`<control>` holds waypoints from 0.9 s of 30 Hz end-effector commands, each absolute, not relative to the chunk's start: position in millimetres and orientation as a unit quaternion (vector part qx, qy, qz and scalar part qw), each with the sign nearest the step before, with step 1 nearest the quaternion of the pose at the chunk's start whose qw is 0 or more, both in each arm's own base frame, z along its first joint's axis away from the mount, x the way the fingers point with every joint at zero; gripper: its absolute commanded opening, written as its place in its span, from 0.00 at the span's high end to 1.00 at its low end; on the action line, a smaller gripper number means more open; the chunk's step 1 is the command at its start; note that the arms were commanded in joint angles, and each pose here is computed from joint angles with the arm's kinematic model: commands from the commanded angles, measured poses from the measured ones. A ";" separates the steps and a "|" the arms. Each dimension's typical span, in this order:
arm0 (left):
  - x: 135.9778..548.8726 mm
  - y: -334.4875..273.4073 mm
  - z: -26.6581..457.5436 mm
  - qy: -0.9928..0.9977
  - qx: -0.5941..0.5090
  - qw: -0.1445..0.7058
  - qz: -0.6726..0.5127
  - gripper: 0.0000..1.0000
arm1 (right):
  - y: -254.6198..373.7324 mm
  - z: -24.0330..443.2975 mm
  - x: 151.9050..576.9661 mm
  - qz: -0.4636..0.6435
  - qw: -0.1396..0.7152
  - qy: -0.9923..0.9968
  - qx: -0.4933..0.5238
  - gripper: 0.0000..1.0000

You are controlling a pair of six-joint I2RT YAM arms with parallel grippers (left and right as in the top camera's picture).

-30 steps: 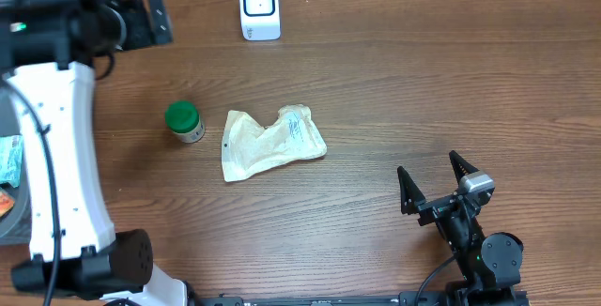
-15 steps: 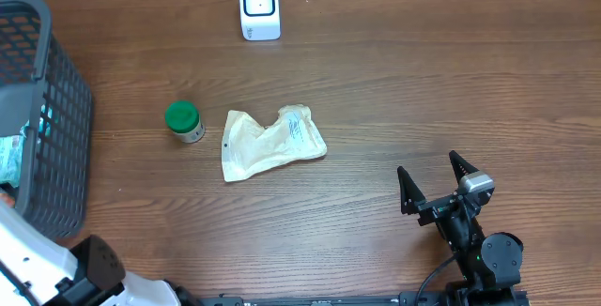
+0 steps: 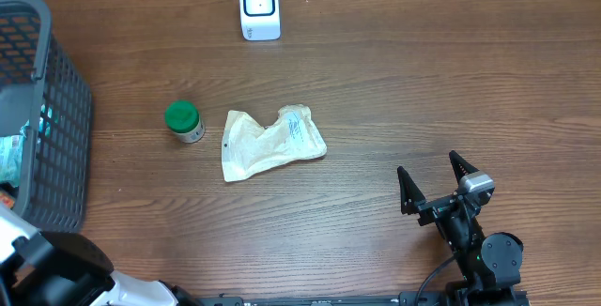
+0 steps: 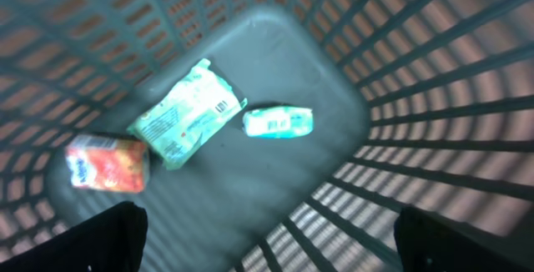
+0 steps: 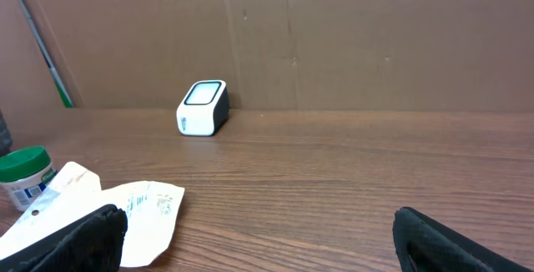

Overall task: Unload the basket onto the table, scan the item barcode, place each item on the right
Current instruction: 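Reach the left gripper into the basket and grasp the teal package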

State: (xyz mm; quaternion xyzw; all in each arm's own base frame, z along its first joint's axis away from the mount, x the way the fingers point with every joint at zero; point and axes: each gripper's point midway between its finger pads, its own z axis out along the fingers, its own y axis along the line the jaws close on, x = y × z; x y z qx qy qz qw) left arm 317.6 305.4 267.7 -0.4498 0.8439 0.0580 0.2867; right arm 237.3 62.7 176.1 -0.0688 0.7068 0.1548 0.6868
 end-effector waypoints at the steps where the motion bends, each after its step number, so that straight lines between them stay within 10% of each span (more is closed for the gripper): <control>1: 324.8 311.5 231.7 0.884 -0.378 0.265 0.077 0.00 | 63.4 174.2 237.2 0.157 0.687 0.706 -0.070 0.00; 27: 379.0 334.4 67.2 0.959 -0.200 0.200 0.023 0.00 | 63.4 174.2 237.2 0.157 0.687 0.706 -0.070 0.00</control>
